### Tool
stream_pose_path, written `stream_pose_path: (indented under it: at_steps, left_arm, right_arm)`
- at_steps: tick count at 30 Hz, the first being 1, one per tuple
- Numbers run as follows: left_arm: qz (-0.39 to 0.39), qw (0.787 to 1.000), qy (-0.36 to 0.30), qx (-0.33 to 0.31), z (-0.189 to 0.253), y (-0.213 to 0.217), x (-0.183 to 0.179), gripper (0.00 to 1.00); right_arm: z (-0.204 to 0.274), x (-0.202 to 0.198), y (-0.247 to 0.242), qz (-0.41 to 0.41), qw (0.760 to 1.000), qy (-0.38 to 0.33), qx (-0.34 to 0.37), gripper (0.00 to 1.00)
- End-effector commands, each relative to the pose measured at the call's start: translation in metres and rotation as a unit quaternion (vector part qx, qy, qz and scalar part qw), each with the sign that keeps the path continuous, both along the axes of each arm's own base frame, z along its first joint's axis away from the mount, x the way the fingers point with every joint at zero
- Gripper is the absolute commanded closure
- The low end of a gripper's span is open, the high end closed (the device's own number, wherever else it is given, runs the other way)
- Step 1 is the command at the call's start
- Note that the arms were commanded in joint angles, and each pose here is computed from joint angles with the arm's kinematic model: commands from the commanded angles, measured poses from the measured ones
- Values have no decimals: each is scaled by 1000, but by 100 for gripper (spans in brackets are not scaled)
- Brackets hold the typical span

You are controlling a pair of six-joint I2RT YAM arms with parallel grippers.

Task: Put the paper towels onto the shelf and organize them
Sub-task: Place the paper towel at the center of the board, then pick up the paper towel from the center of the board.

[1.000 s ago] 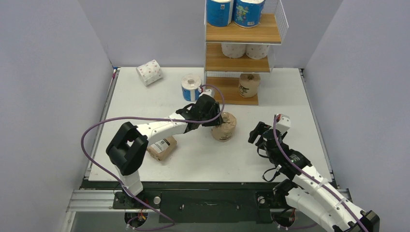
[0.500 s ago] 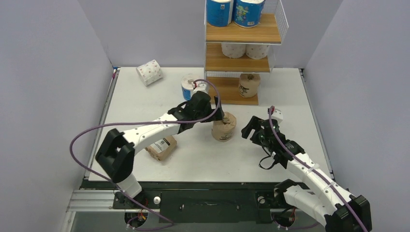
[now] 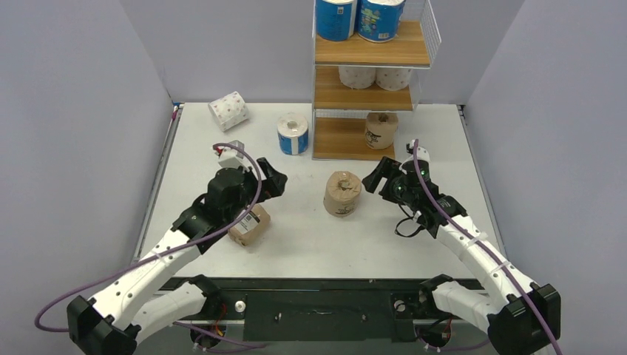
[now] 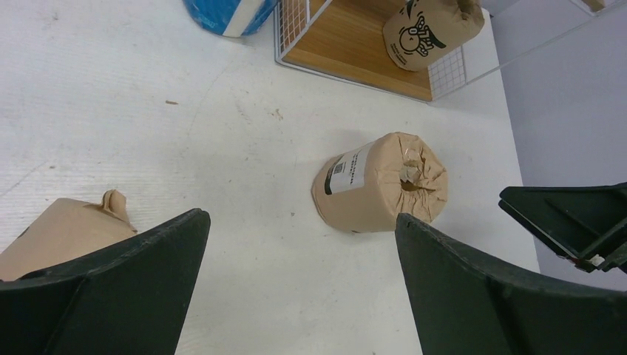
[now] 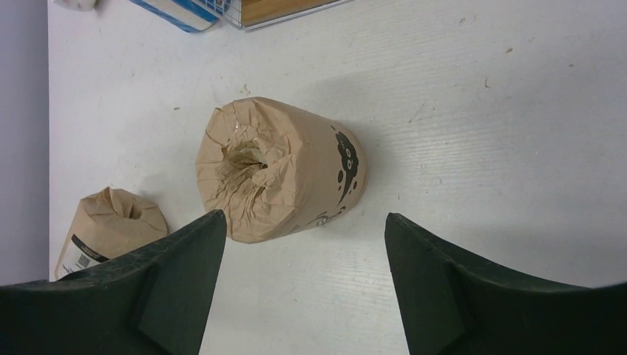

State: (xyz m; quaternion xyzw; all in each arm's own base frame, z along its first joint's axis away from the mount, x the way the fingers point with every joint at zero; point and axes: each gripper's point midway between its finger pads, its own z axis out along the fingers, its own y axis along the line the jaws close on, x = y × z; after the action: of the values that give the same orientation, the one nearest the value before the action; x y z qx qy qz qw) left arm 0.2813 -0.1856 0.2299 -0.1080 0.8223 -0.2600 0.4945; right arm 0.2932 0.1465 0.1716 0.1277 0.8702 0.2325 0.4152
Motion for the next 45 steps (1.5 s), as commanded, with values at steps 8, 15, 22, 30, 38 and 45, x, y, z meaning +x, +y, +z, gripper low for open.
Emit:
stream_pose_path:
  at_steps: [8,15,22,30,38,45]
  left_arm:
    - [12,999,-36,1,3,29,-21,4]
    - [19,999,-44,-5,-1,35,-25,4]
    - [33,998,-58,-11,3,43,-25,4]
    - [49,997,-62,-15,5,48,-23,4]
    - [67,996,-47,-19,4,53,-24,4]
    - [83,995,-53,-14,-1,60,-22,4]
  right_arm:
    - [30,-10,7,23,999,-33,35,29]
    - [33,-9,7,9,996,-56,63,27]
    - [21,-9,-1,7,1000,-5,10,20]
    - [6,2,-7,-29,999,12,4,20]
    - [-5,10,0,-32,999,14,-6,21]
    - [-9,11,15,-11,997,10,-75,22]
